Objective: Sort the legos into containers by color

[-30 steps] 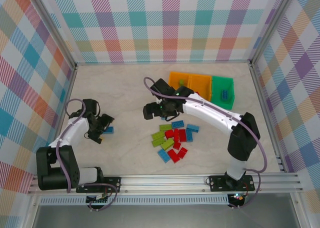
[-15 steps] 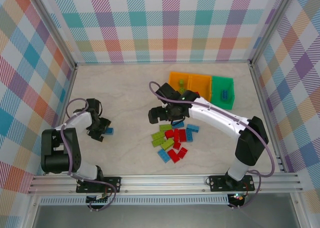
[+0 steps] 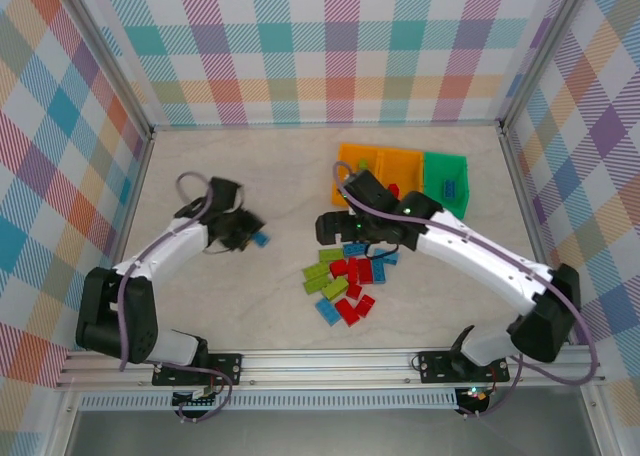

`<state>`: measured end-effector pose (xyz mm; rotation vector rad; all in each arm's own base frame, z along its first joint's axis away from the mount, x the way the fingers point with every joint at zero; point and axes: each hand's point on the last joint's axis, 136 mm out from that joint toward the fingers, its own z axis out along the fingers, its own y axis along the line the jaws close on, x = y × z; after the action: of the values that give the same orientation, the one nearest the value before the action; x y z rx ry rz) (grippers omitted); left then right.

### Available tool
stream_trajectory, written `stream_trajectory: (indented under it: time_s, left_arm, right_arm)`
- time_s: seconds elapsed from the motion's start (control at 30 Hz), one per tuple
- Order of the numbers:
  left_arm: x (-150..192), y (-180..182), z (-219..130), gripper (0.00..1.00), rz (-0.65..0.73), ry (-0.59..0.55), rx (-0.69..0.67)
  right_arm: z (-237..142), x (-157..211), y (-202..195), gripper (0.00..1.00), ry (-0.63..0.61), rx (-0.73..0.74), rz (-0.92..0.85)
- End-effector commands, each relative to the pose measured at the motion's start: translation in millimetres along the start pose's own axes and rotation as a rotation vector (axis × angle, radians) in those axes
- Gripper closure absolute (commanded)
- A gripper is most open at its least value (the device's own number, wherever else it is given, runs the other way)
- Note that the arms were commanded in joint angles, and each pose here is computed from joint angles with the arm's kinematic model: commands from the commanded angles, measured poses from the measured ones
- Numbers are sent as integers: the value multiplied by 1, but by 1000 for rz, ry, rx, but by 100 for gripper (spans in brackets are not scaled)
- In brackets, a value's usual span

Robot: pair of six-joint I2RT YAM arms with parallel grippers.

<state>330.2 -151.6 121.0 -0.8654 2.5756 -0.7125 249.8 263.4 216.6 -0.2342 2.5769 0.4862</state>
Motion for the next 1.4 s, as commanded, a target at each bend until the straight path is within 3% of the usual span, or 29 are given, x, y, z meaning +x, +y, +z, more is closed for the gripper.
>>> stream_trajectory:
  time_s: [0.0, 0.23, 0.57, 0.7, 0.83, 1.0, 1.17, 1.37]
  left_arm:
    - [31, -105, -9, 61, 240, -5, 191]
    - [95, -221, 35, 65, 442, 59, 318]
    - [170, -348, 100, 65, 696, 18, 495]
    - [163, -363, 136, 65, 739, -91, 497]
    - [154, -384, 146, 64, 744, -186, 554]
    - [143, -399, 160, 54, 705, -260, 650]
    - [141, -411, 141, 28, 704, -266, 694]
    - [138, -426, 55, 28, 745, -201, 740]
  right_arm:
    - [-22, -8, -43, 2, -105, 90, 136]
    - [-72, 7, -117, 4, -259, 187, 351]
    - [-98, 42, -155, 3, -351, 229, 497]
    - [-96, 54, -159, 3, -337, 219, 517]
    - [-99, 57, -159, 3, -321, 221, 497]
    - [-104, 59, -157, 2, -312, 216, 481]
    - [-103, 64, -157, 2, -309, 199, 493]
    - [-101, 61, -157, 1, -306, 211, 484]
